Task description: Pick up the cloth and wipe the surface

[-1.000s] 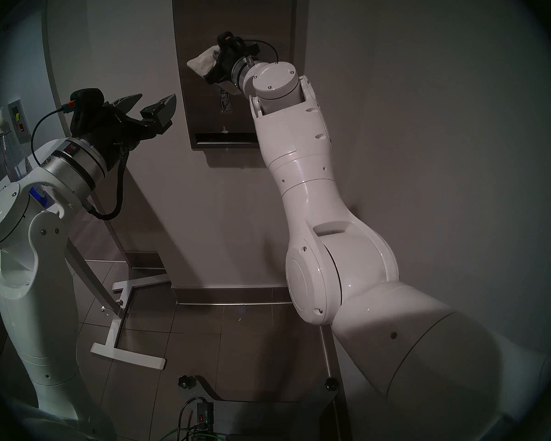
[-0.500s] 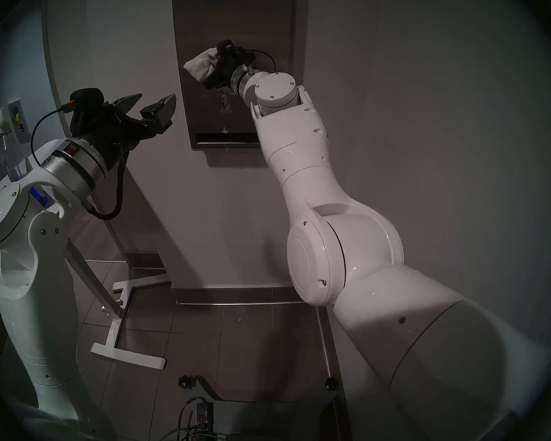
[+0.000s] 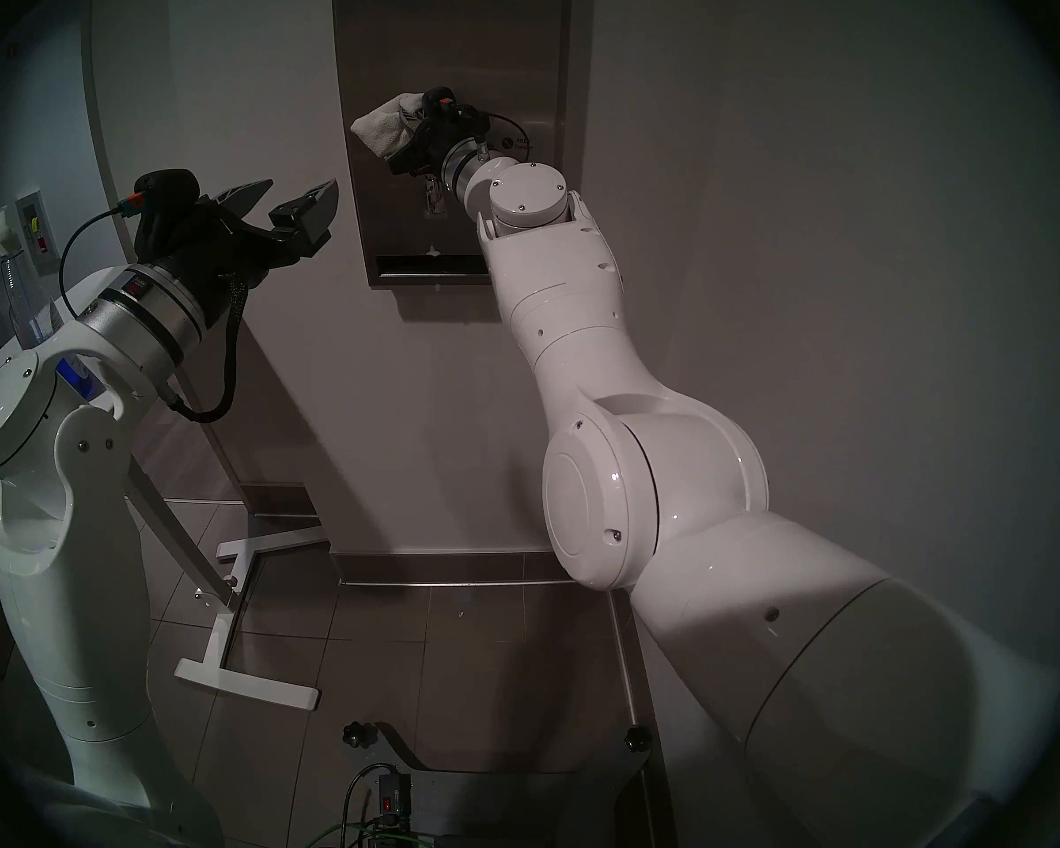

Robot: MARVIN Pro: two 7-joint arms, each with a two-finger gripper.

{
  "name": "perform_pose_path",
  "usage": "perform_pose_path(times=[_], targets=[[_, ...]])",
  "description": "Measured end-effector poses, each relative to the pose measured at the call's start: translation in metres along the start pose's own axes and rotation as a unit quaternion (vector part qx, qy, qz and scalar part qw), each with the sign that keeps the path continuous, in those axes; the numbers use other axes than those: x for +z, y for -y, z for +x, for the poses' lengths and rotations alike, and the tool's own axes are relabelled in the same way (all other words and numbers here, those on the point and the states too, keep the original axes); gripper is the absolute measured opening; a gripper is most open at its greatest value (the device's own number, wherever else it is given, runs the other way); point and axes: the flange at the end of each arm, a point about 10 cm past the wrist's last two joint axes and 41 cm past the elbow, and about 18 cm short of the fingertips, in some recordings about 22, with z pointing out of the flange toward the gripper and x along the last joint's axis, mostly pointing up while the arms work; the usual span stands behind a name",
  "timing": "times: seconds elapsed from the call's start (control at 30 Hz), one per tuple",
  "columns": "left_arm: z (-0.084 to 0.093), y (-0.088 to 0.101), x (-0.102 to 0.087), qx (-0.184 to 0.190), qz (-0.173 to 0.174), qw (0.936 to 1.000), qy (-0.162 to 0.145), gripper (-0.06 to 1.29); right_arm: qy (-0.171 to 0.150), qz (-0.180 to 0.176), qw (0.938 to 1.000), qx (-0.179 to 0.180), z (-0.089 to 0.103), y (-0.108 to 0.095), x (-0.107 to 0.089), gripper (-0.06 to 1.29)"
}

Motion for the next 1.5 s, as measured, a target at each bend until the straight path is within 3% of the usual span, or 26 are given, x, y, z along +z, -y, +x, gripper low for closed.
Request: perform_pose_path(times=[0.47, 0.87, 1.03, 1.5], targets=[[0.0, 0.0, 0.0, 0.0, 0.0, 1.0, 0.0, 1.26, 0.035, 0.013, 0.9987, 0.034, -0.05, 0.026, -0.019, -0.03], [0.0, 0.0, 0.0, 0.0, 0.0, 1.0, 0.0, 1.26, 0.041, 0.014, 0.9989, 0.018, -0.046, 0.022, -0.021, -0.04], [0.0, 0.0, 0.0, -0.001, 0.0, 1.0, 0.001, 1.26, 0.033, 0.011, 0.9994, 0.006, -0.034, 0.013, -0.019, -0.04], [-0.001, 0.0, 0.0, -0.001, 0.0, 1.0, 0.003, 1.26, -0.044, -0.043, 0.9973, -0.039, 0.047, -0.038, -0.014, -0.04]])
